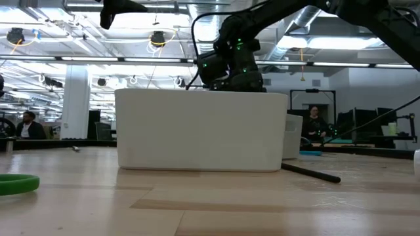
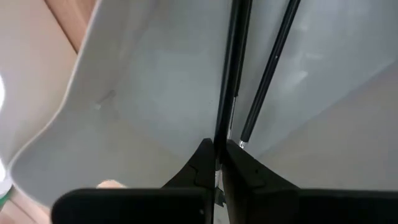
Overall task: Pick & Place Paint Supplies
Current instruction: Put the eye groomer brush into the gray bin
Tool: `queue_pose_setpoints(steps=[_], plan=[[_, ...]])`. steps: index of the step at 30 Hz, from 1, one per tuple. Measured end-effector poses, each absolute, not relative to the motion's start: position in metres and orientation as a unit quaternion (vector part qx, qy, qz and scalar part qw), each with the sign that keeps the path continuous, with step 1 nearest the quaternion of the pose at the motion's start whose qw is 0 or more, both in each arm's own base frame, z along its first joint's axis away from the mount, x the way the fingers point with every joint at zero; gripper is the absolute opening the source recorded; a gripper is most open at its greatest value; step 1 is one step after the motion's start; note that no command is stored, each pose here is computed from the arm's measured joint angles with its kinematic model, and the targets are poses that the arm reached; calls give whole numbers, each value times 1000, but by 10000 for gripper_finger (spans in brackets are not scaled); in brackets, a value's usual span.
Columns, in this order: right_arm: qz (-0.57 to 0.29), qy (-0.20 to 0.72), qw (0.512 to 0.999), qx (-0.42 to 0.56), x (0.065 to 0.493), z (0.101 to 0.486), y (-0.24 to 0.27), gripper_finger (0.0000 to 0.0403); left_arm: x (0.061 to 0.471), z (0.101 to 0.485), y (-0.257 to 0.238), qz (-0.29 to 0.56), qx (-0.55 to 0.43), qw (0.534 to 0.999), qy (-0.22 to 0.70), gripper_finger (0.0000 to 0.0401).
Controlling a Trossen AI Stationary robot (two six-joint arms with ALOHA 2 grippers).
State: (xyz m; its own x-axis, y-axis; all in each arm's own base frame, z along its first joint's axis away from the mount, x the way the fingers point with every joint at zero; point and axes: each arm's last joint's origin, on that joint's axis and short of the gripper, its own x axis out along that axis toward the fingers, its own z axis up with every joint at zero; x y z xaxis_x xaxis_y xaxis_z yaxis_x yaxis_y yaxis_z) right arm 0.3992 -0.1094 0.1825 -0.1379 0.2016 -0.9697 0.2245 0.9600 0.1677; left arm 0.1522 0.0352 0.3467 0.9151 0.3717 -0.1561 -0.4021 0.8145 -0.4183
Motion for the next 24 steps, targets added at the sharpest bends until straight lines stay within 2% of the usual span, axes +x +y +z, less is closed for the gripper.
queue_pose_setpoints(steps=[7,24], plan=[[-9,750,646,140,400,182,-110,6,152,347,35,203,-228,952,33,127],[-9,747,646,160,400,182,-111,44,152,347,35,201,-229,952,34,127]])
